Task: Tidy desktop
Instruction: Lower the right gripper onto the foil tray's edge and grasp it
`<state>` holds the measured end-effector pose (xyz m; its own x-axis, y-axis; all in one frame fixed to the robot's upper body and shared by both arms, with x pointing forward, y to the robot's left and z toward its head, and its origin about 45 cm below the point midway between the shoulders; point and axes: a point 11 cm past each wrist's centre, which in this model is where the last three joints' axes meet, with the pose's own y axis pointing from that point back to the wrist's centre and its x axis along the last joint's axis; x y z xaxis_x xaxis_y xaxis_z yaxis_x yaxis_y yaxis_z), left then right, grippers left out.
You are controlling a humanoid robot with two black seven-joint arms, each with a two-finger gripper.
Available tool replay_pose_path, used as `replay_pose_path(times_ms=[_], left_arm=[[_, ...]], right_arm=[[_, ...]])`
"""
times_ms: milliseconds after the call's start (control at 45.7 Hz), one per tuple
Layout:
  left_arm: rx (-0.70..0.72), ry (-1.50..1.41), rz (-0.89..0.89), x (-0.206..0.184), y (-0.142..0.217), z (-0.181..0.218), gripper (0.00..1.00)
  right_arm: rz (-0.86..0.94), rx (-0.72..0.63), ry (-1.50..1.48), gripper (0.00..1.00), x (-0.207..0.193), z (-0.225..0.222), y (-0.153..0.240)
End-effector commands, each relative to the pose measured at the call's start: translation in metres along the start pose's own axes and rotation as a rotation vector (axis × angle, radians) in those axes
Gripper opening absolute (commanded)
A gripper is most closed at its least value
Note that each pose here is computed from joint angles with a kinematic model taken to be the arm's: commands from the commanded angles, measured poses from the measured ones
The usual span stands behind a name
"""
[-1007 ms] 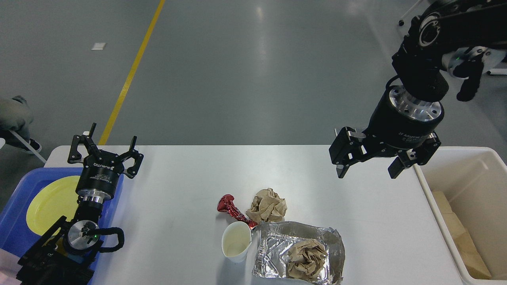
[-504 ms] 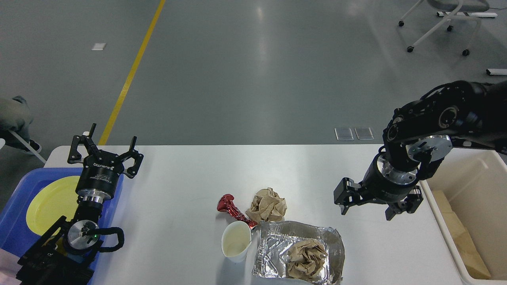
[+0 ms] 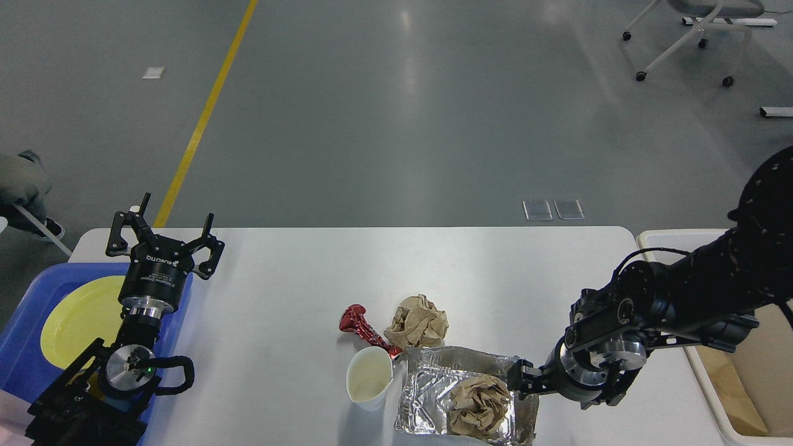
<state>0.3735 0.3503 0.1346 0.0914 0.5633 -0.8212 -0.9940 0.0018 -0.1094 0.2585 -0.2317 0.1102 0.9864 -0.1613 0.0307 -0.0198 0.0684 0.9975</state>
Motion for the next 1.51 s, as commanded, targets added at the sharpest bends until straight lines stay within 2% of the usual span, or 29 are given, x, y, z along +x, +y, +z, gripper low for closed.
replay_pose_path(times_ms=[0, 153, 263, 328, 525, 635, 854, 1138, 1248, 1335, 1489], left_arm=[[0.0, 0.0, 0.0, 0.0, 0.0, 0.0, 0.99], [0.0, 0.0, 0.0, 0.0, 0.0, 0.0, 0.99], [0.0, 0.0, 0.0, 0.0, 0.0, 0.0, 0.99], [0.0, 0.0, 0.0, 0.0, 0.0, 0.0, 0.99], [0.0, 0.0, 0.0, 0.0, 0.0, 0.0, 0.99], [0.0, 0.0, 0.0, 0.0, 0.0, 0.0, 0.99], [0.0, 0.0, 0.0, 0.0, 0.0, 0.0, 0.99], [0.0, 0.0, 0.0, 0.0, 0.0, 0.0, 0.99], [0.0, 0.0, 0.0, 0.0, 0.0, 0.0, 0.99], [0.0, 0.0, 0.0, 0.0, 0.0, 0.0, 0.99], [0.0, 0.0, 0.0, 0.0, 0.0, 0.0, 0.99]], right_arm=[[0.05, -0.008, -0.018, 0.98, 0.0, -0.003, -0.018], [0.05, -0.007, -0.029, 0.95, -0.001, -0.004, -0.021], [0.053, -0.009, -0.034, 0.77, -0.002, -0.003, -0.023], [0.053, -0.011, -0.041, 0.71, -0.002, -0.001, -0.025], [0.045, -0.008, -0.092, 0.69, -0.003, 0.0, -0.031], [0.025, -0.008, -0.179, 0.53, -0.005, 0.0, -0.032], [0.023, 0.0, -0.229, 0.52, -0.002, -0.002, -0.031], [0.02, 0.024, -0.233, 0.59, -0.002, -0.011, -0.029], [0.026, 0.029, -0.235, 0.57, -0.002, -0.012, -0.029], [0.026, 0.025, -0.239, 0.46, -0.003, -0.011, -0.03], [0.013, 0.021, -0.243, 0.01, -0.01, -0.011, -0.035]])
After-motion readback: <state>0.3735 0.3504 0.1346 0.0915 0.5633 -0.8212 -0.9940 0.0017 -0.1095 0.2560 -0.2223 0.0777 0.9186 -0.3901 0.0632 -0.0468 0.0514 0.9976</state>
